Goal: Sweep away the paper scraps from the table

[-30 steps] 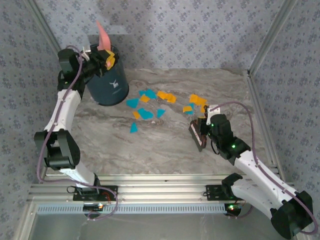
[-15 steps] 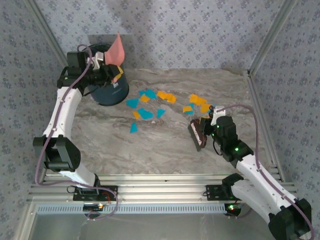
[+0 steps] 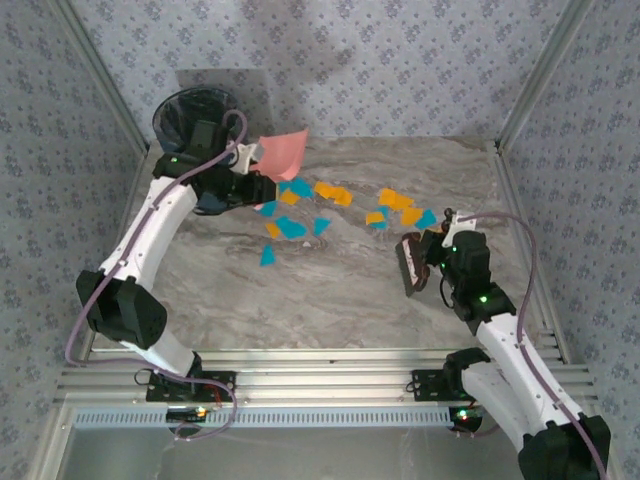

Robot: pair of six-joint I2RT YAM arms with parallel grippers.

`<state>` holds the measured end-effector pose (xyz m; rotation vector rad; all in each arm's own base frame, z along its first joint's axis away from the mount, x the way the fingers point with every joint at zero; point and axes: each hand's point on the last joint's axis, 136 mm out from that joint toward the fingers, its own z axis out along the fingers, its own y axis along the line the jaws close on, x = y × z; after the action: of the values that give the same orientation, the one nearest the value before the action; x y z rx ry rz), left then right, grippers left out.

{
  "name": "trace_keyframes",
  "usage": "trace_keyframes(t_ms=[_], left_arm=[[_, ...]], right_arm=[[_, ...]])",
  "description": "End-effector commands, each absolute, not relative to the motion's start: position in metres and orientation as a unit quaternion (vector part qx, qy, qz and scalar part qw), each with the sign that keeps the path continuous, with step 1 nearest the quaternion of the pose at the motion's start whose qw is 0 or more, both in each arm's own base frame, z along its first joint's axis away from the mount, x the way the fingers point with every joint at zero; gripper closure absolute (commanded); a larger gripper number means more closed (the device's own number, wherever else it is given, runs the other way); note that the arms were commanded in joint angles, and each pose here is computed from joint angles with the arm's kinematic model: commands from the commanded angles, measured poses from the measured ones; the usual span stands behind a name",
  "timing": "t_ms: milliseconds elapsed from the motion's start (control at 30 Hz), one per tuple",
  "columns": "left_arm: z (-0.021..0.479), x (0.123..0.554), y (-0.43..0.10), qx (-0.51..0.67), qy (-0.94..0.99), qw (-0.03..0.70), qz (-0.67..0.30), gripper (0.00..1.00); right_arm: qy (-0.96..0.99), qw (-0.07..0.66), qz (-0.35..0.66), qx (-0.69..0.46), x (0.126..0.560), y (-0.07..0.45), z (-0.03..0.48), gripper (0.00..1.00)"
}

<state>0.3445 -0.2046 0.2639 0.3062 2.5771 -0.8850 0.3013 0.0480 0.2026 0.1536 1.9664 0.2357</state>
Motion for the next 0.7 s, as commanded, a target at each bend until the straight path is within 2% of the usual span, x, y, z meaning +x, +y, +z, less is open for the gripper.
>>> trace_keyframes(t_ms=[0, 367, 667], left_arm=[[0.247, 0.340, -0.207, 0.159, 0.933, 0.193, -0.258, 1.00], [0.192, 0.323, -0.238, 0.232, 0.953, 0.124, -0.147, 1.00], [0.147, 0.311, -0.258, 0.283, 0.950, 0.067, -0.109, 1.00]], right_arm=[[0.814, 0.568, 0.084, 0.087, 0.304, 0.032, 0.221, 1.00], [0.794, 0.590, -0.012, 0.145, 0.310, -0.029, 0.240, 1.00], [0.780, 0.592, -0.121, 0.162, 0.331, -0.070, 0.258, 1.00]])
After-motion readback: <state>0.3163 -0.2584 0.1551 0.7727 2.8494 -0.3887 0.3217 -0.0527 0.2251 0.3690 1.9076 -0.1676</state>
